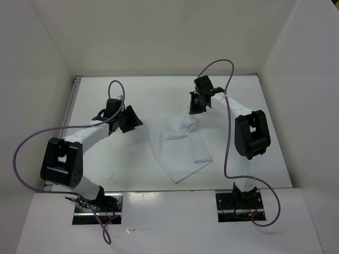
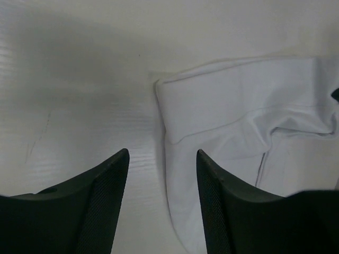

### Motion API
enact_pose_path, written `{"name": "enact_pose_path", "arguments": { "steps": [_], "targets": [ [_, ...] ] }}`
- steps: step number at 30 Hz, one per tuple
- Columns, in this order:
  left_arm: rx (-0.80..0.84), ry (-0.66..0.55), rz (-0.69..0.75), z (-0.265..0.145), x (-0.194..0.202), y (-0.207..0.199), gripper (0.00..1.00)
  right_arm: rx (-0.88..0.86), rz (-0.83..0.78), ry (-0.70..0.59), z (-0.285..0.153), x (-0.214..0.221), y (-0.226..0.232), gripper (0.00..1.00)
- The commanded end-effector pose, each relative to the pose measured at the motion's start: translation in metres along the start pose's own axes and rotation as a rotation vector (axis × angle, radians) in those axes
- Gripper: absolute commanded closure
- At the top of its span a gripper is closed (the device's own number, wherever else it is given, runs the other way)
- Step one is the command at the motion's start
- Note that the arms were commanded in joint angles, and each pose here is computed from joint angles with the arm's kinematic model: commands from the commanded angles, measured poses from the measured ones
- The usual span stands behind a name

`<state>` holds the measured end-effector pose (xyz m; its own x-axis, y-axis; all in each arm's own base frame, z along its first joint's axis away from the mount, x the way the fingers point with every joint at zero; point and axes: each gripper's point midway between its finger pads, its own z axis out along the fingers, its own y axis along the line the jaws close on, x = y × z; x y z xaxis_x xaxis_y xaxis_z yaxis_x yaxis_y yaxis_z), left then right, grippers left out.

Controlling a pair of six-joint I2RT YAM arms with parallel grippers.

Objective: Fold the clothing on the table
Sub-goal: Flatten the skirt out

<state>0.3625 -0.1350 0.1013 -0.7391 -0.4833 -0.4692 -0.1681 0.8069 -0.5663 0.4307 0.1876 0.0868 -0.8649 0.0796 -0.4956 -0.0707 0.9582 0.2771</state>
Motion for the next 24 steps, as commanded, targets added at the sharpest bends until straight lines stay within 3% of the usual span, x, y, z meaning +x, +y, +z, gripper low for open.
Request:
{"name": "enact_pose_path", "arguments": {
  "steps": [1,10,12,19,23,24],
  "targets": [
    [0.003,-0.008,-0.005,0.029,-0.007,-0.012,0.39,-0.008,-0.017,-0.058,-0.012,-0.021,0.006,1.00],
    [-0.016,0.104,-0.079,0.071,0.028,-0.004,0.39,0.009,-0.017,-0.065,-0.012,-0.022,0.003,1.00],
    [0.001,0.119,-0.092,0.080,0.032,-0.004,0.43,0.017,-0.016,-0.068,-0.012,-0.023,0.002,1.00],
    [0.000,0.148,-0.117,0.102,0.040,0.003,0.67,0.029,-0.025,-0.064,-0.014,-0.020,-0.001,1.00],
    [0.008,0.177,-0.122,0.115,0.047,0.006,0.99,0.039,-0.025,-0.068,-0.016,-0.020,-0.003,1.00],
    [0.010,0.176,-0.105,0.115,0.043,0.004,1.00,0.048,-0.018,-0.085,-0.021,-0.025,-0.007,1.00]
  ]
}}
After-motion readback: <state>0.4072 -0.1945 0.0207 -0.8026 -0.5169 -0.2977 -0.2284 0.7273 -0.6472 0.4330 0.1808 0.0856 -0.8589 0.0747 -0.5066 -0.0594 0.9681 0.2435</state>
